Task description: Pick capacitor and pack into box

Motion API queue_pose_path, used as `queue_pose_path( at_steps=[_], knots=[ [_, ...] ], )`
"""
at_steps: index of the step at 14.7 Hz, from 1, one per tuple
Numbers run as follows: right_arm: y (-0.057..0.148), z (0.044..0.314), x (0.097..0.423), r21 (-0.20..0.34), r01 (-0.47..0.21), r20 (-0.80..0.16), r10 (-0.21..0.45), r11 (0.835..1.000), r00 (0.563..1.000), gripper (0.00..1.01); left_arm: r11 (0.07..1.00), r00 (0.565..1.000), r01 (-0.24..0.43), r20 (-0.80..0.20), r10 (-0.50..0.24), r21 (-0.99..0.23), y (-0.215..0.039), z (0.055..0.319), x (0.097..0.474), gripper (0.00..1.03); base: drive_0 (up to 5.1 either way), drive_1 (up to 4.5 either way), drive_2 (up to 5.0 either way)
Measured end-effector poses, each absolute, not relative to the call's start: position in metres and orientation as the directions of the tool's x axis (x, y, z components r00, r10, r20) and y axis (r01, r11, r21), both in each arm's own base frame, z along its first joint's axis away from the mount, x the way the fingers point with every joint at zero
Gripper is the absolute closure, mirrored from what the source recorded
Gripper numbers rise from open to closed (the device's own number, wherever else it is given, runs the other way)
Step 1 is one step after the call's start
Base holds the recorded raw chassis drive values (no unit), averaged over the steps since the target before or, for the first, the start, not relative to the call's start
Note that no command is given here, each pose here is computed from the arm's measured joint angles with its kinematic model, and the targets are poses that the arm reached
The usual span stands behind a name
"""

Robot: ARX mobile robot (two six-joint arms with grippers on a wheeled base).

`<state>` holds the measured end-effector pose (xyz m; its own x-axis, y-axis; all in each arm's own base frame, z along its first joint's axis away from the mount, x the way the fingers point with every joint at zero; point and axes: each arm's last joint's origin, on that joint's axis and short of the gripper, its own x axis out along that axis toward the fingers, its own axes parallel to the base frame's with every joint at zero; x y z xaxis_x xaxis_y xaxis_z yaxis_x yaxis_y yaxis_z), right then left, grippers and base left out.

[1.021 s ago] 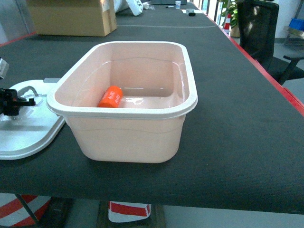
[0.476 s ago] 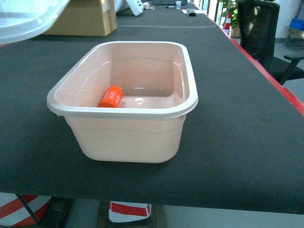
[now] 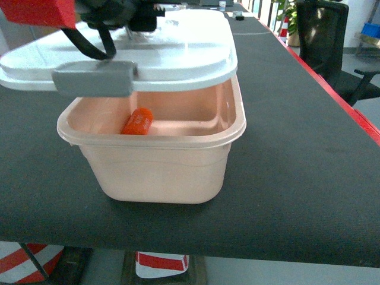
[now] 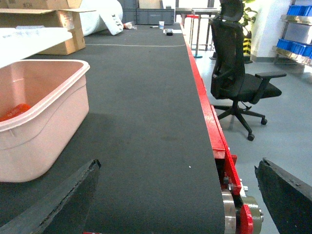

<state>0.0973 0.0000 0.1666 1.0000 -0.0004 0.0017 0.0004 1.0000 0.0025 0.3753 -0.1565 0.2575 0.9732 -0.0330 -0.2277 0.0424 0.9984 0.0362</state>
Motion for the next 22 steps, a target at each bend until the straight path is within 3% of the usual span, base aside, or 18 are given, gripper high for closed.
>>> queue_pose_path(
  at_steps=[2,7,15,19,22],
  knots=[
    [0.000,0.167,0.097,0.002,0.000,0.002,0.000,1.000,1.000,0.03,0.997,0.965,0.046,-0.259,-0.030,0.057,-0.172,0.242,0.381,1.01,0.0,0.00,0.0],
    [0.000,0.167,0.097,0.002,0.000,0.002,0.000,1.000,1.000,0.03,0.996,0.953,0.045,-0.302,-0.020,0.078,-0.181,0.223,0.394,1.01,0.0,0.00,0.0],
    [0.000,0.167,0.097,0.002,0.000,0.002,0.000,1.000,1.000,0.03,0.995,0.942,0.071,-0.332,-0.044,0.070,-0.194,0.210,0.393,0.99,0.0,0.00,0.0],
    [0.000,0.167,0.097,0.002,0.000,0.002,0.000,1.000,1.000,0.03,0.995,0.961,0.101,-0.260,-0.093,0.019,-0.189,0.217,0.399,0.45,0.0,0.00,0.0],
    [0.000,0.167,0.097,0.002,0.000,0.002,0.000,1.000,1.000,0.03,0.992,0.971,0.116,-0.206,-0.123,-0.044,-0.167,0.232,0.391,0.13,0.0,0.00,0.0]
  ],
)
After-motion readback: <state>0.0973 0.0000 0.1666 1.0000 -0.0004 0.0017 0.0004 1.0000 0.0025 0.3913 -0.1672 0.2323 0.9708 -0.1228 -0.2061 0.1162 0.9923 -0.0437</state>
